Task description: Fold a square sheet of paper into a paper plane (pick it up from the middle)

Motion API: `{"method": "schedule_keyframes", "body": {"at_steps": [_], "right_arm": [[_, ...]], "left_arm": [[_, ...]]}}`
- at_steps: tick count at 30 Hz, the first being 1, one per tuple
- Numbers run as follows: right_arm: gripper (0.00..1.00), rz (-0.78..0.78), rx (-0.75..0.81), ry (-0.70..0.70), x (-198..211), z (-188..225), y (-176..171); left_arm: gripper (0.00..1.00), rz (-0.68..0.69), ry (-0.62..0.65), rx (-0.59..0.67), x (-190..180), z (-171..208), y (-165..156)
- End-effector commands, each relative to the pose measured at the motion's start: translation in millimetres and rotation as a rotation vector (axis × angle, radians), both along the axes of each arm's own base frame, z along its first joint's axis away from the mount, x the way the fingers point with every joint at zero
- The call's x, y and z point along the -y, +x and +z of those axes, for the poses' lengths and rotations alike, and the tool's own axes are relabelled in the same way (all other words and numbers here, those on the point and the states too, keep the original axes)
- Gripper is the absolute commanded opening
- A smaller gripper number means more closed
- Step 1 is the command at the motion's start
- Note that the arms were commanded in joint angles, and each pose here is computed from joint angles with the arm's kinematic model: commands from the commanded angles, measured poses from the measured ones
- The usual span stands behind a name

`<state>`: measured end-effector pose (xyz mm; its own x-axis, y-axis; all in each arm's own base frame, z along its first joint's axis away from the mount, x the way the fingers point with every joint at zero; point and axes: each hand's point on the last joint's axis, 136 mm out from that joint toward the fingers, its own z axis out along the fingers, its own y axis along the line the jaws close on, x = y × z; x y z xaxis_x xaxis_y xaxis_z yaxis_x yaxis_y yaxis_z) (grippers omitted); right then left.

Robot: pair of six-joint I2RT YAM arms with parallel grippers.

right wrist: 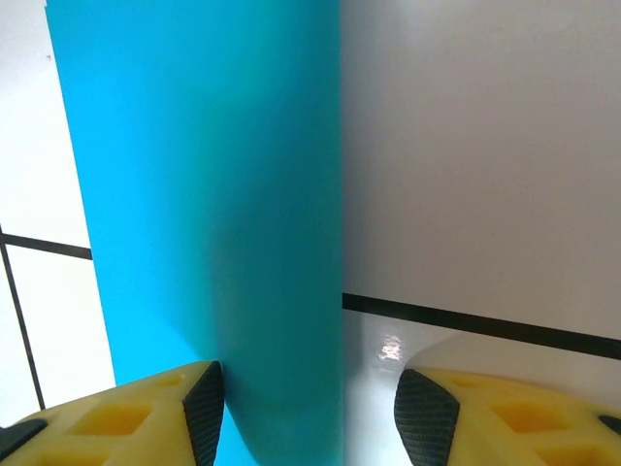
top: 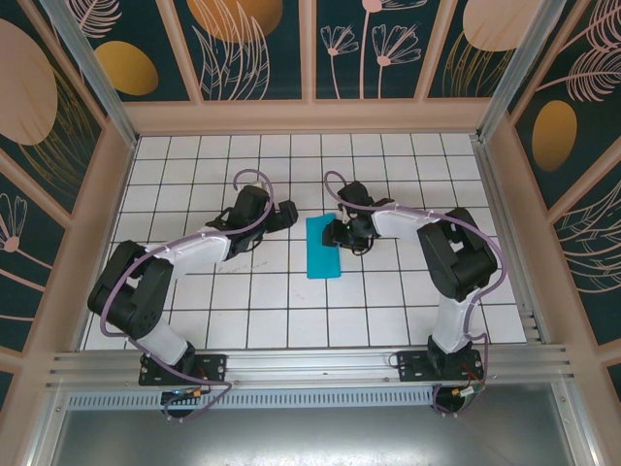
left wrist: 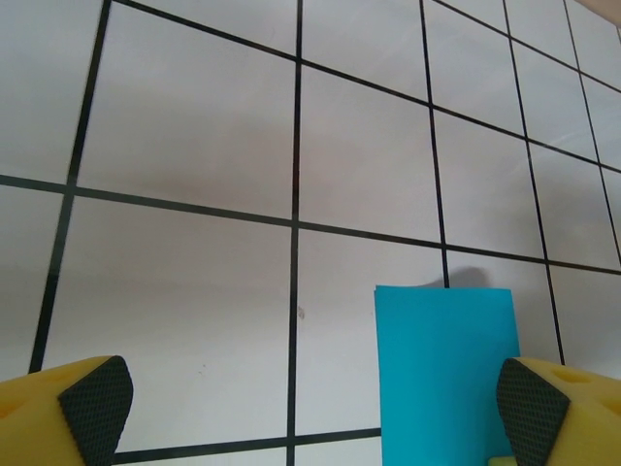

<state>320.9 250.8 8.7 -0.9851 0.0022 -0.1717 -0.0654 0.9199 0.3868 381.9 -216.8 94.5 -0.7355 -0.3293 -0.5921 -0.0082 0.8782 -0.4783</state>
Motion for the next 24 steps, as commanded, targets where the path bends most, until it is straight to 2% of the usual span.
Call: {"method": "schedule_keyframes", "body": {"at_steps": [1,7,21,24], "right_arm": [[0.58,0.061,-0.169,-0.176,24.1,-96.2,-49.2],[0.55,0.071,-0.171,-0.199,30.8,-98.8,-49.8],[0.55,0.085,-0.174,-0.198,29.1,-103.4,-48.1],[0.55,0.086,-0.172,-0.200,29.1,-103.9,-47.6]], "left_arm": [[0.96,-0.032,-0.056,0.013,7.8,0.3,0.3],[0.87,-0.089,-0.121,-0.004,22.2,-2.5,-4.1],[0.63,-0.201,-0.204,-0.044,47.1,-10.7,-10.0],[0.58,-0.223,-0.210,-0.083,51.6,-25.4,-13.4]]}}
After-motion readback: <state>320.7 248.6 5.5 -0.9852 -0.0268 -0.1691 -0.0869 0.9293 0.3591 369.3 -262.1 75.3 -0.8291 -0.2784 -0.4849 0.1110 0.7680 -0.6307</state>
